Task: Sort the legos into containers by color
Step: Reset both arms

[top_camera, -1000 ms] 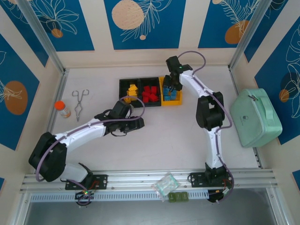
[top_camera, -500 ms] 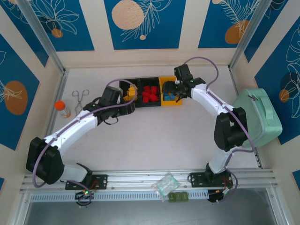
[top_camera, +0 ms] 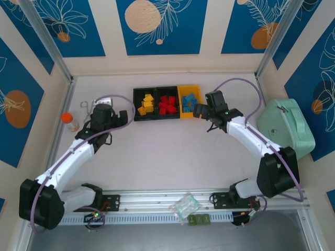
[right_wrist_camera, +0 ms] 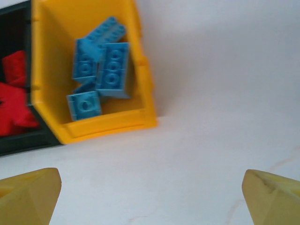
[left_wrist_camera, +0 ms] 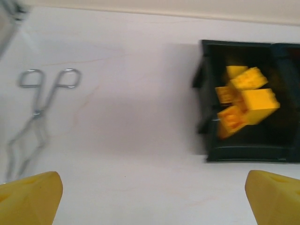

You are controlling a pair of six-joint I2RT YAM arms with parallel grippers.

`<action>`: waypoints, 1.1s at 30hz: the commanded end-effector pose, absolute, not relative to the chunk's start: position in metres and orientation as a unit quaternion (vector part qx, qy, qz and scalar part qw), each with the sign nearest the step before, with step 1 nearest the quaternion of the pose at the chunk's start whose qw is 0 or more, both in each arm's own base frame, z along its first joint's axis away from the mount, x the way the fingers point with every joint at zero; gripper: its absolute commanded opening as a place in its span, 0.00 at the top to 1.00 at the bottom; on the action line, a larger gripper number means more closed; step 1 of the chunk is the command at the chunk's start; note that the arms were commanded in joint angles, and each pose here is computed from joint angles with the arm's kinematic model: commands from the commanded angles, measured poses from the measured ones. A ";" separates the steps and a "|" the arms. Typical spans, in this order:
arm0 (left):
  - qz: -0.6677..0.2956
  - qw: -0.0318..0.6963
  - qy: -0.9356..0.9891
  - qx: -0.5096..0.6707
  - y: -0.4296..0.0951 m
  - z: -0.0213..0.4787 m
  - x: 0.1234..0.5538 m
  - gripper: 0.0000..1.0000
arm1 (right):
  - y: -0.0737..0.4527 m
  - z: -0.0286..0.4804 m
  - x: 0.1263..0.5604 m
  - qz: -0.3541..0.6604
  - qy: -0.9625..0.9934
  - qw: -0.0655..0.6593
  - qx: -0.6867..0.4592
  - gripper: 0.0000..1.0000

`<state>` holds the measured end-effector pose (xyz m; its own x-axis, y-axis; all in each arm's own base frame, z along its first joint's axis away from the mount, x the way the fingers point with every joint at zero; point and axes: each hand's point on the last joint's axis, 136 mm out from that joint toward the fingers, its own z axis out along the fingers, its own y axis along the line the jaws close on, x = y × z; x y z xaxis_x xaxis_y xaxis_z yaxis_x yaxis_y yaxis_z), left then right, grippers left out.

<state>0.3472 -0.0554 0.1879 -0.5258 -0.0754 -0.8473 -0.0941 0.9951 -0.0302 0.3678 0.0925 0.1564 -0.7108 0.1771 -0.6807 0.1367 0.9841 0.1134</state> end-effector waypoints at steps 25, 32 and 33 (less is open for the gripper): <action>0.098 0.585 0.805 0.011 -0.012 0.095 0.390 0.01 | 0.023 0.099 0.397 0.032 0.816 0.578 0.007 0.01; 0.091 0.593 0.800 0.004 -0.007 0.097 0.392 0.01 | 0.007 0.095 0.395 0.013 0.821 0.569 0.048 0.01; 0.090 0.593 0.800 0.003 -0.007 0.097 0.392 0.01 | 0.007 0.095 0.396 0.013 0.820 0.570 0.047 0.01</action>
<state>0.3878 -0.0061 0.0862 -0.3356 0.1284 -0.9332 -0.1050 0.9794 0.1726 0.3887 0.0092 0.0819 -0.3843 0.0622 -0.9211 0.0536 0.9975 0.0450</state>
